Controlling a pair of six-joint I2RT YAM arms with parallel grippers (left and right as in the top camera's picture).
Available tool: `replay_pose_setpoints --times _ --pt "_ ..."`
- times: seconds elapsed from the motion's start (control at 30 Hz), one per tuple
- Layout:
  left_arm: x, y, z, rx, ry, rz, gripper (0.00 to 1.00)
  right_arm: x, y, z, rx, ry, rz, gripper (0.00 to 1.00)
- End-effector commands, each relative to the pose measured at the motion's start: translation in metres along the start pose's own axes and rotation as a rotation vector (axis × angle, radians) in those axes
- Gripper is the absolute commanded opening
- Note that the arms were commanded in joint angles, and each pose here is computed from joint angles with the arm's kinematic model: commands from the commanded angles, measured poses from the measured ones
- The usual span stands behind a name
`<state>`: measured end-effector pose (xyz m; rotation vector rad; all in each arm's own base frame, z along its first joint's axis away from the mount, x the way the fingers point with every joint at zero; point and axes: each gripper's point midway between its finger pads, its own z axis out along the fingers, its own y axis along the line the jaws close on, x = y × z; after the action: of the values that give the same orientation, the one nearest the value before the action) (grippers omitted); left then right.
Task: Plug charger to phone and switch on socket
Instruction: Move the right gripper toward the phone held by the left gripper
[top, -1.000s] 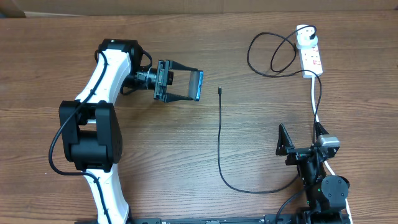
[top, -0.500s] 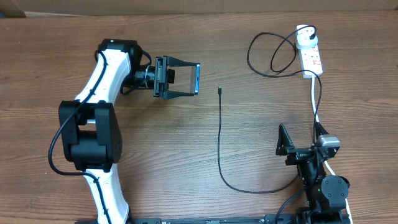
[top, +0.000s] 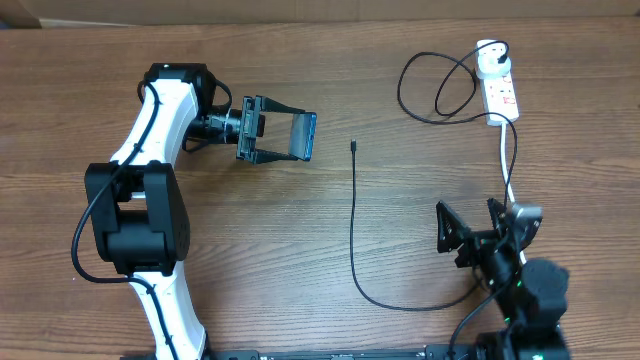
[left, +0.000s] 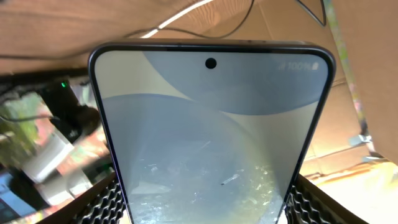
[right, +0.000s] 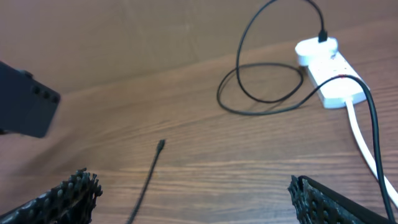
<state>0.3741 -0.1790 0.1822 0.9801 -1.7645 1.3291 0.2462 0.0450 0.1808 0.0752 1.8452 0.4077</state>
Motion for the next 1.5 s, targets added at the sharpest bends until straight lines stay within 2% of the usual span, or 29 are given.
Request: replay_pose_setpoints --times 0.0,0.17,0.37,0.77,1.1,1.3,1.47 --pt "0.000 -0.006 -0.002 -0.004 -0.021 0.067 0.04 -0.045 0.024 -0.001 -0.053 0.037 0.002 1.00" --pt "-0.006 -0.004 -0.004 -0.021 -0.052 0.077 0.04 -0.065 0.038 0.014 -0.063 0.236 0.050 1.00" --pt "-0.023 0.002 -0.021 -0.043 -0.133 0.034 0.04 -0.072 0.044 0.034 -0.050 0.437 0.111 1.00" --pt "-0.048 0.017 -0.043 -0.097 -0.272 -0.053 0.04 -0.056 0.078 0.068 -0.303 0.562 0.206 1.00" --pt "-0.062 0.028 -0.050 -0.155 -0.363 -0.106 0.04 -0.032 0.079 0.087 -0.299 0.660 0.311 0.99" --pt "-0.075 0.034 -0.057 -0.194 -0.447 -0.123 0.04 -0.017 0.111 0.102 -0.344 0.694 0.317 0.91" --pt "-0.082 0.037 -0.061 -0.220 -0.492 -0.119 0.04 0.005 0.140 0.117 -0.349 0.735 0.332 0.90"
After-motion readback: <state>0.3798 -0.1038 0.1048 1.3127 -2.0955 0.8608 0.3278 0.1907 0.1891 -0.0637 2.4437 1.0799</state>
